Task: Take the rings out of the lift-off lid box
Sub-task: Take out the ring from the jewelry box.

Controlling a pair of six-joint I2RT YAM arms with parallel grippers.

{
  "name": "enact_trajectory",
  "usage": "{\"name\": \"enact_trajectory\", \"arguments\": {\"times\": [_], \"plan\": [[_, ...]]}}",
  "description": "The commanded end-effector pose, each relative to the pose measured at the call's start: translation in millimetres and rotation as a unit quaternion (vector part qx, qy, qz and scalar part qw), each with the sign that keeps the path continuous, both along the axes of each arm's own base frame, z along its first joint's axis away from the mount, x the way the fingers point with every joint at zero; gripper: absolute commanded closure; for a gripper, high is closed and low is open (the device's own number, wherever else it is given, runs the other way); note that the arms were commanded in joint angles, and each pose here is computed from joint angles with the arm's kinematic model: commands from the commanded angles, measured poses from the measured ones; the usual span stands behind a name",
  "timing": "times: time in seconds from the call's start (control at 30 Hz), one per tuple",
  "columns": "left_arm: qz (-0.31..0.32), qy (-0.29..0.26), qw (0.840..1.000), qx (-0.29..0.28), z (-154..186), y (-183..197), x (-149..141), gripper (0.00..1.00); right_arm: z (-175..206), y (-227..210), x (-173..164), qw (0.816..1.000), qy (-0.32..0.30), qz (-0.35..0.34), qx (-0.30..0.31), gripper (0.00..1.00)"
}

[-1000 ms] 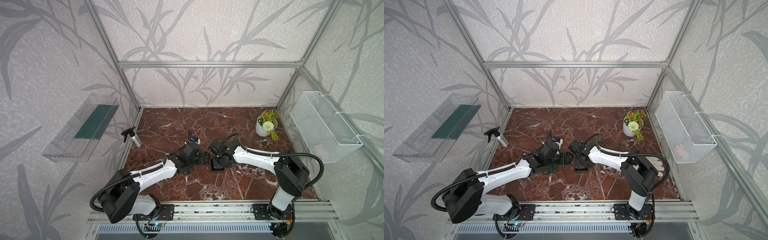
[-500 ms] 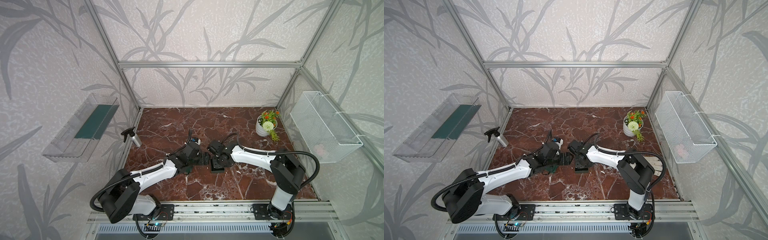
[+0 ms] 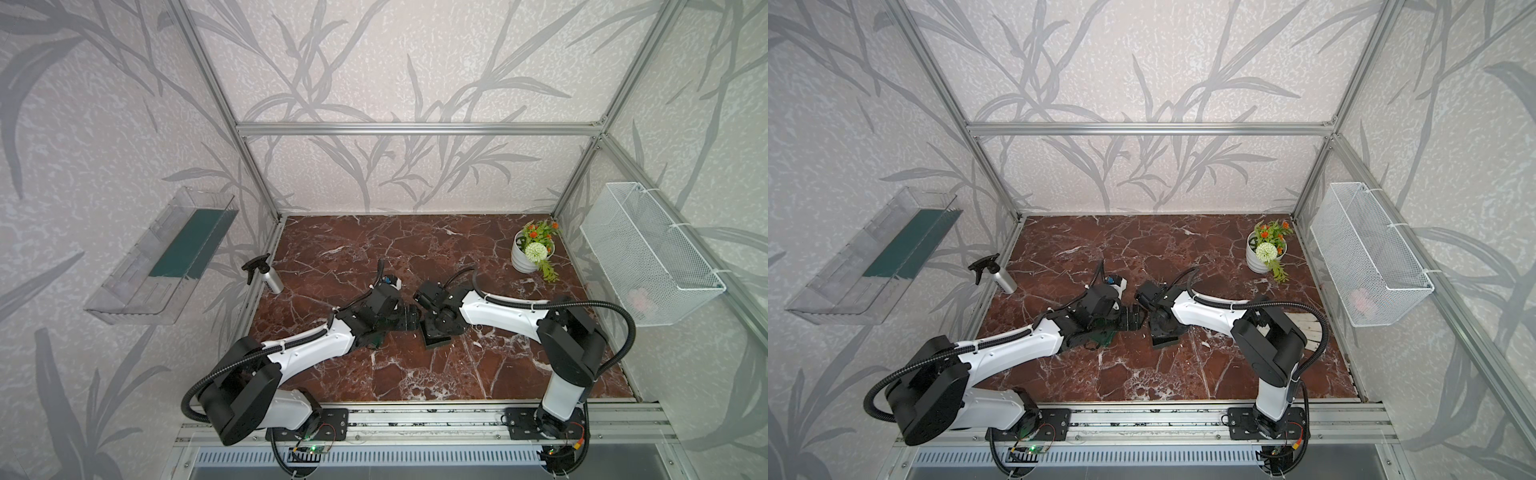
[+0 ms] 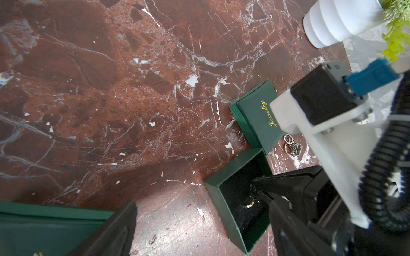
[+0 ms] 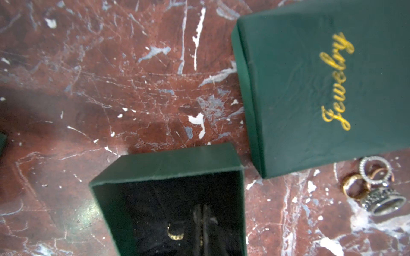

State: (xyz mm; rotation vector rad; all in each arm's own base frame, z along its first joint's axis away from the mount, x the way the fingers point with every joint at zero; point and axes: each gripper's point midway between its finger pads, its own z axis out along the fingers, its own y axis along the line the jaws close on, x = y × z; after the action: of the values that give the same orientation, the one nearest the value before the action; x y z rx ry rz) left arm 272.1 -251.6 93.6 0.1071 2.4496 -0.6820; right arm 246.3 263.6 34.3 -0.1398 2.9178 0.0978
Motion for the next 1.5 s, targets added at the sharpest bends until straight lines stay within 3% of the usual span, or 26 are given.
{"name": "enact_trajectory", "arguments": {"times": [0.0, 0.4, 0.67, 1.47], "plan": [[0.002, 0.008, 1.0, -0.008, -3.8, -1.6, -0.2, 0.09, 11.9, -1.1, 3.4, 1.0, -0.013, -0.007, 0.001, 1.0], [-0.012, 0.048, 0.999, -0.022, -25.1, -15.9, -4.0, 0.12, 38.1, 2.5, 7.7, 0.997, -0.05, -0.02, 0.051, 1.0], [-0.017, 0.062, 0.998, -0.019, -33.3, -18.1, -8.1, 0.12, 35.8, 6.8, 9.1, 0.994, -0.047, -0.031, 0.089, 1.0], [-0.016, 0.12, 0.992, 0.034, -62.7, -19.2, -11.1, 0.12, 54.8, 10.4, 21.2, 0.981, -0.07, -0.056, 0.172, 1.0]]}}
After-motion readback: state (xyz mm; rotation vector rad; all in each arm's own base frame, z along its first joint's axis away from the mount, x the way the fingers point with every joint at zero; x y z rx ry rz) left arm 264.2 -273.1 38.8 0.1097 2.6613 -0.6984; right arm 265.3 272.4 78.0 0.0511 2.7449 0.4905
